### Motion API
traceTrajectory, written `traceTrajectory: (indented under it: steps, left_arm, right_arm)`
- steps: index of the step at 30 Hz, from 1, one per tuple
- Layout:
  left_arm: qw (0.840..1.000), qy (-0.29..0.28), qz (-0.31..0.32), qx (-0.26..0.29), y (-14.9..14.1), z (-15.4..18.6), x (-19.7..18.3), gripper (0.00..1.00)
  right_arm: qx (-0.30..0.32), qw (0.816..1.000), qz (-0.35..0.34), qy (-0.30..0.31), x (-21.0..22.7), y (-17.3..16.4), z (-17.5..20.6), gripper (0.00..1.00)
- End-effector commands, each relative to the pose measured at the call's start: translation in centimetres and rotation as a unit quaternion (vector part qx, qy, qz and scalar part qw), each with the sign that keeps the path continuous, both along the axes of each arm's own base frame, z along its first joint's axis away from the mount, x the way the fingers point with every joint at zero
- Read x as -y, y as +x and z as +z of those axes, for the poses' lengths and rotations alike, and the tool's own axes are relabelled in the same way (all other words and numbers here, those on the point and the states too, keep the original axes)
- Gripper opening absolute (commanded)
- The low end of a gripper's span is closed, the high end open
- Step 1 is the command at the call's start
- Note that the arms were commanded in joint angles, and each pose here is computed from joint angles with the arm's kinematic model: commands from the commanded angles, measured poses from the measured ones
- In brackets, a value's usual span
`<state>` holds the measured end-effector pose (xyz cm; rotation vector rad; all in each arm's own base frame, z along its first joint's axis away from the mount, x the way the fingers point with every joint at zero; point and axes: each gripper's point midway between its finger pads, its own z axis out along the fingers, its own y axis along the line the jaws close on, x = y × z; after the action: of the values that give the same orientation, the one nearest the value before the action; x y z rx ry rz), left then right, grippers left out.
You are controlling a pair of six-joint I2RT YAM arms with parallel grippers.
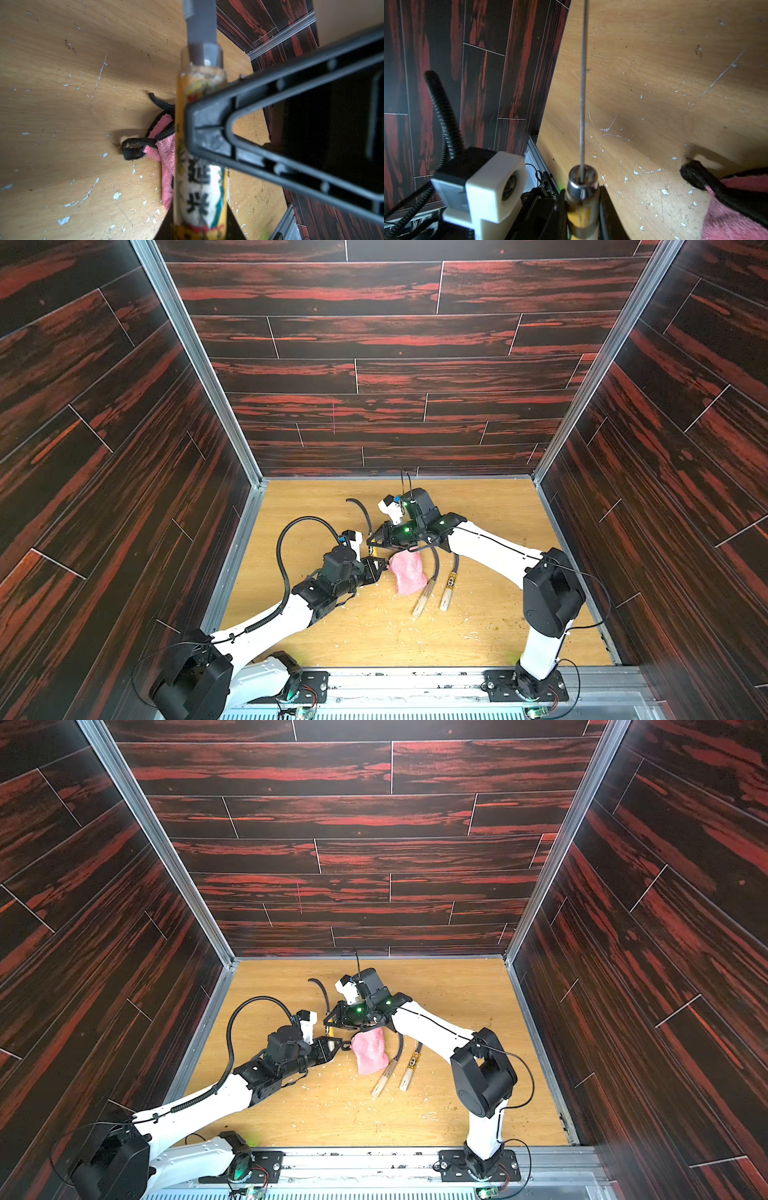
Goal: Wipe small sickles with rags
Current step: Adjust the small sickle, then pick up the rag from the center of the board.
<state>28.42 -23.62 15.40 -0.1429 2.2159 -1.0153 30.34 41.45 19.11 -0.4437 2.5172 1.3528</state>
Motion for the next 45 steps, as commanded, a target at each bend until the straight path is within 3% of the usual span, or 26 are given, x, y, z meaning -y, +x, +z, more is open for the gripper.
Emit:
traceTrajectory:
  steps: [1, 4, 10, 22, 30, 45]
  left_arm:
    - [1.0, -0.01, 0.003, 0.025, 0.0, 1.6, -0.1, 0.0]
    - [1.0, -0.006, 0.004, 0.027, -0.4, 1.7, -0.6, 0.0]
    - [1.0, 0.011, 0.01, 0.005, -1.0, 0.0, -1.3, 0.0]
    - [0.999, 0.024, 0.035, -0.007, -0.9, -1.7, -2.3, 0.0]
    - [0.999, 0.011, 0.039, 0.018, -1.2, -0.6, -2.7, 0.0]
    - [0.995, -0.046, 0.074, 0.044, -2.9, 0.7, -5.2, 0.0]
  right_arm:
    - [0.016, 1.0, -0.001, -0.017, 1.0, -0.7, 0.9, 0.37]
    - [0.028, 0.999, -0.018, -0.043, 2.3, 0.0, 0.5, 0.5]
    - [0.068, 0.992, -0.053, -0.093, 5.0, 1.7, 0.9, 0.63]
    - [0.091, 0.978, -0.08, -0.168, 9.0, 1.4, 0.2, 0.65]
    - [0.049, 0.957, -0.057, -0.28, 12.0, 0.0, -5.2, 0.67]
    - [-0.02, 0.935, 0.003, -0.355, 10.0, -1.4, -14.1, 0.73]
